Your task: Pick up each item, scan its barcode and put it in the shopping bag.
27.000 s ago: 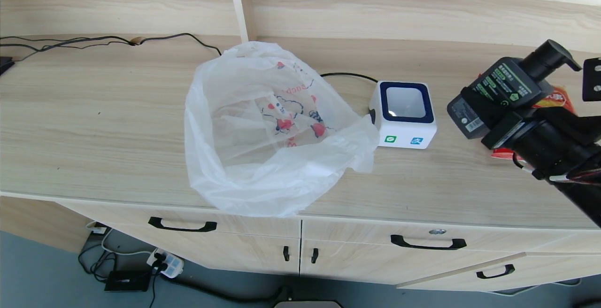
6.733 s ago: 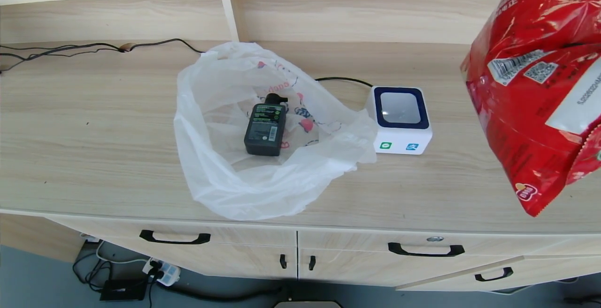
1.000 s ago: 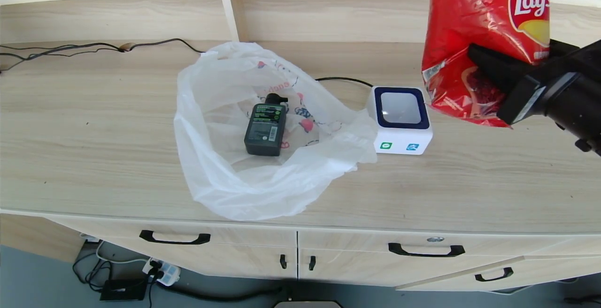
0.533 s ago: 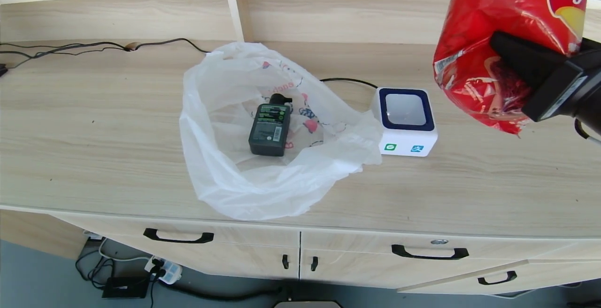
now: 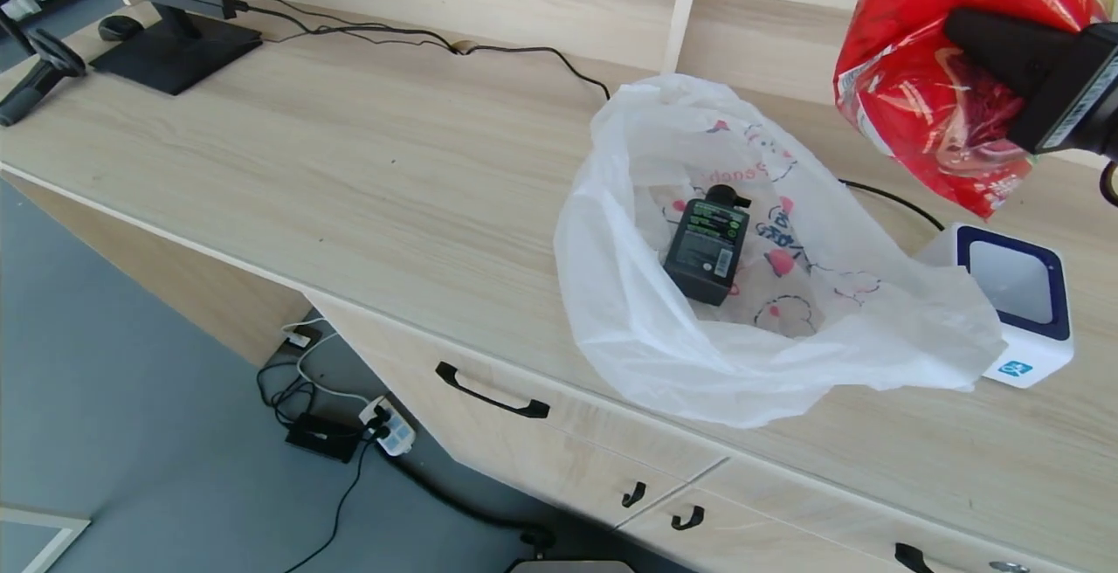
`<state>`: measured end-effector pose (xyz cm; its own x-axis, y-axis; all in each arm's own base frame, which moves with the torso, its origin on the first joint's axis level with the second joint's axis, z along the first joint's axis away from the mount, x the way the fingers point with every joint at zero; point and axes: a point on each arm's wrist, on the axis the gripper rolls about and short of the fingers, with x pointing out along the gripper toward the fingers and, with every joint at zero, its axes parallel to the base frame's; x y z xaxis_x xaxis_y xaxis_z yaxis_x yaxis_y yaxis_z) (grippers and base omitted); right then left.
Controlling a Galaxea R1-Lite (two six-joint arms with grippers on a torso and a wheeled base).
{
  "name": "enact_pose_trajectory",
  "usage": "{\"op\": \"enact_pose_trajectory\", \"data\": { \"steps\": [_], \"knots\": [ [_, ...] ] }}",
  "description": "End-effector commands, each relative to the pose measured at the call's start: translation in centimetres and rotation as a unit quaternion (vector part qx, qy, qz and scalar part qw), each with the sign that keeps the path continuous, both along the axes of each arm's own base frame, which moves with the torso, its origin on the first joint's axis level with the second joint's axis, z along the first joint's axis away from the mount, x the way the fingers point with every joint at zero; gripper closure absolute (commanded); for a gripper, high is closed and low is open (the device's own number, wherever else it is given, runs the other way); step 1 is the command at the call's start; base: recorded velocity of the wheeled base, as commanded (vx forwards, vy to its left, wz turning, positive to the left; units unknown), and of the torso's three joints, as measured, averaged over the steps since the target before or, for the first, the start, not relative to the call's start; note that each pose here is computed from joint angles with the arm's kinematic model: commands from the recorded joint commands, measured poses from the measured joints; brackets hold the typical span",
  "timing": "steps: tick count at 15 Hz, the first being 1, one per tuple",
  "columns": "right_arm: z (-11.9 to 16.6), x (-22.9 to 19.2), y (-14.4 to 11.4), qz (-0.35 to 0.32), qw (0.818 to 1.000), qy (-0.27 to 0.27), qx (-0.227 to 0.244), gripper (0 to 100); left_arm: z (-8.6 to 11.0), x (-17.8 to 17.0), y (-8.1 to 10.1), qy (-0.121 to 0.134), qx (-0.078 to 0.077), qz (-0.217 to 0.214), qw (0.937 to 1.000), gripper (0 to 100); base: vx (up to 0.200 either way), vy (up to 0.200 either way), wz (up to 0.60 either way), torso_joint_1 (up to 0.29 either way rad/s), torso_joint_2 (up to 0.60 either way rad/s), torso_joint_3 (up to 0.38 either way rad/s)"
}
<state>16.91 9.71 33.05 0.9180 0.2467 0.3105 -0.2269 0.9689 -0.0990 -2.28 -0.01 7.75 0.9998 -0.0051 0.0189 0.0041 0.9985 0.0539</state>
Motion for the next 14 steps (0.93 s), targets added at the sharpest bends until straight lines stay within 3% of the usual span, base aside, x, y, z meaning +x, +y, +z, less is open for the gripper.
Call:
{"op": "enact_pose_trajectory", "data": {
  "steps": [1,5,11,14],
  "knots": [
    [0.2,0.0,0.0,0.013,1.0,-0.002,-0.002,100,0.0,0.0,0.0,-0.001,0.0,-0.001,1.0,0,0.0,0.0,0.0,0.0,0.0,0.0],
    [-1.6,0.5,0.7,0.064,0.996,0.048,0.033,100,0.0,0.0,0.0,-0.001,0.0,-0.001,1.0,0,0.0,0.0,0.0,0.0,0.0,0.0],
    [-3.3,-0.3,3.2,0.116,0.99,0.08,0.028,100,0.0,0.0,0.0,-0.001,0.0,-0.001,1.0,0,0.0,0.0,0.0,0.0,0.0,0.0],
    [-3.4,-0.8,4.7,0.137,0.981,0.108,0.083,100,0.0,0.0,0.0,-0.001,0.001,-0.001,1.0,0,0.0,0.0,0.0,0.0,0.0,0.0]
  ]
}}
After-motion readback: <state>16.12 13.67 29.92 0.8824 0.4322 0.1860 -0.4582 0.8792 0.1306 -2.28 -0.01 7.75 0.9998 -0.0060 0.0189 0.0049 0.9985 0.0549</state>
